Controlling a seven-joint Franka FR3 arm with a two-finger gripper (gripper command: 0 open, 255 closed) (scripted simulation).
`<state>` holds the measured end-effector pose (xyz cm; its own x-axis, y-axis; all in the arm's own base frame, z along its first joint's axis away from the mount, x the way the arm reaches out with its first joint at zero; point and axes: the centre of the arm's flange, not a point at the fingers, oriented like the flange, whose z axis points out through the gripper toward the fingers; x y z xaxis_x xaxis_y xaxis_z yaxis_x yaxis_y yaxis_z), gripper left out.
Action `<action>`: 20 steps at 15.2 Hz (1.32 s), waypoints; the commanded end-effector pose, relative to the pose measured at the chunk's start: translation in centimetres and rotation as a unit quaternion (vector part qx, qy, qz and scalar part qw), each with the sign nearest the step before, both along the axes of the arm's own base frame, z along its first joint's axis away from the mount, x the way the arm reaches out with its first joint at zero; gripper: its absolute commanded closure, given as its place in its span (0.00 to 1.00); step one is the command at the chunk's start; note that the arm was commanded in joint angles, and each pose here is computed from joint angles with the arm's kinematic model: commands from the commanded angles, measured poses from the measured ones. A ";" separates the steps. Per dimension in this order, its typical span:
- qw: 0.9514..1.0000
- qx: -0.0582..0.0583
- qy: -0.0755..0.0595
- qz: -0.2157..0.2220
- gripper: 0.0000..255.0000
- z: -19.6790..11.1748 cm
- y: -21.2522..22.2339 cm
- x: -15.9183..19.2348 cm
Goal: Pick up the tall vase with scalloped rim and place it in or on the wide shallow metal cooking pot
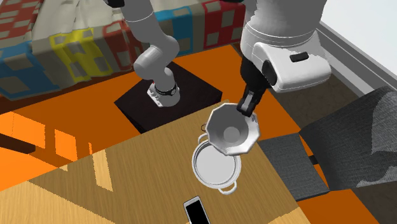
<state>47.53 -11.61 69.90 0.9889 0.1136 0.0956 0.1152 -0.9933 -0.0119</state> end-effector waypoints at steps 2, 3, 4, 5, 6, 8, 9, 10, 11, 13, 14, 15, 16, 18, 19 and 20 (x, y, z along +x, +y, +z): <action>1.000 0.000 -0.001 0.000 1.00 -1.6 -0.1 0.0; 1.000 0.000 -0.001 0.000 1.00 -2.1 -0.1 0.0; 1.000 0.000 -0.001 0.000 1.00 -2.6 -0.1 0.0; 1.000 0.000 -0.001 0.000 1.00 -3.1 -0.1 0.0; 1.000 0.000 -0.001 0.000 1.00 -3.7 -0.1 0.0; 1.000 0.000 -0.001 0.000 1.00 -4.7 -0.1 0.0; 1.000 0.000 -0.001 0.000 1.00 -5.3 -0.1 0.0; 1.000 0.000 -0.001 0.000 1.00 -5.8 -0.1 0.0; 1.000 0.000 -0.001 0.000 1.00 -6.3 -0.1 0.0; 1.000 0.000 -0.001 0.000 1.00 -7.4 -0.1 0.0; 1.000 0.000 -0.001 0.000 1.00 -7.9 -0.1 0.0; 1.000 0.000 -0.001 0.000 1.00 -8.4 -0.1 0.0; 1.000 0.000 -0.001 0.000 1.00 -9.0 -0.1 0.0; 1.000 0.000 -0.001 0.000 1.00 -10.0 -0.1 0.0; 1.000 0.000 -0.001 0.000 1.00 -10.5 -0.1 0.0; 1.000 0.000 -0.001 0.000 1.00 -11.1 -0.1 0.0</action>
<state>47.26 -11.75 60.48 0.9861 0.1119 0.1229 0.1135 -0.9935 -0.0065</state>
